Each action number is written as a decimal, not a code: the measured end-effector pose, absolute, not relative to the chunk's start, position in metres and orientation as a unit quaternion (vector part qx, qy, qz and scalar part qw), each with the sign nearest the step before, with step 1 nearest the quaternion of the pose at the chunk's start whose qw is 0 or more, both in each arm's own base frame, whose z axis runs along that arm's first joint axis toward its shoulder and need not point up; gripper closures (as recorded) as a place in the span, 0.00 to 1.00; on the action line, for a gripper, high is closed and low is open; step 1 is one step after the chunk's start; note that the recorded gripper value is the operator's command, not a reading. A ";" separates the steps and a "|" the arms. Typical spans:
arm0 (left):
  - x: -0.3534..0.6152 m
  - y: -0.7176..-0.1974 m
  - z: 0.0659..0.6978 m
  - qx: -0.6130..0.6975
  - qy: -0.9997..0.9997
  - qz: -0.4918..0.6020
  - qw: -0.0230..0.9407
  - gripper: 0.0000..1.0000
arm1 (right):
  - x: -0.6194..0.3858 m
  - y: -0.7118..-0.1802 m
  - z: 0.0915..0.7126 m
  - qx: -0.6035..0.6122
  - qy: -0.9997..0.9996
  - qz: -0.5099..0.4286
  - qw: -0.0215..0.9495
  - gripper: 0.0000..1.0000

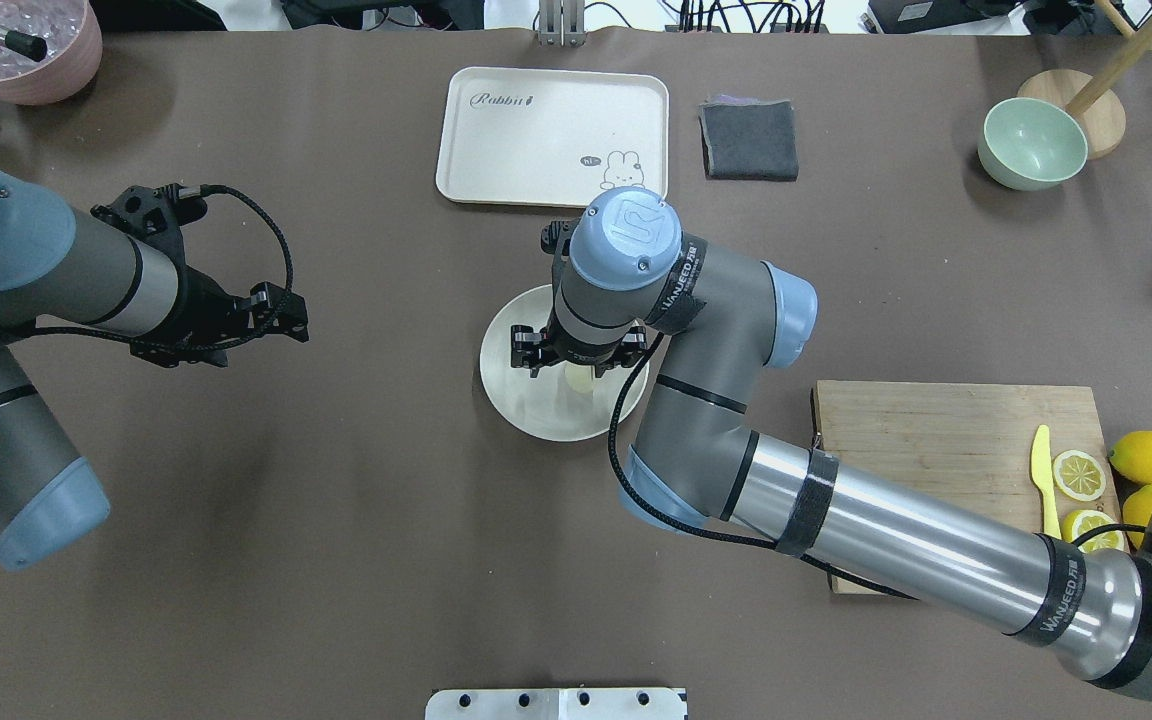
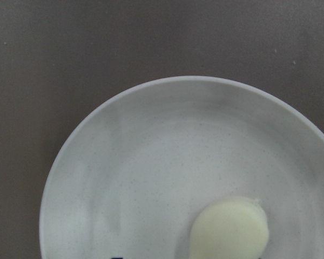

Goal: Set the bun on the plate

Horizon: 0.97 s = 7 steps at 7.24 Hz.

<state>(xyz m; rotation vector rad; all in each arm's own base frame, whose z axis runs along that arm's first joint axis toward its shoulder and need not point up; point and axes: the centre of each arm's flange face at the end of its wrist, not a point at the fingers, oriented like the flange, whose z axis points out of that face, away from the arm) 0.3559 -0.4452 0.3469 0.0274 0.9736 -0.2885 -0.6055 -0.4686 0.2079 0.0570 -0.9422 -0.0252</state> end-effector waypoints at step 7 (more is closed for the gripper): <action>0.189 -0.487 0.424 0.067 0.447 -0.050 0.891 0.02 | -0.364 -0.604 0.313 0.066 -0.446 -0.049 0.891 0.00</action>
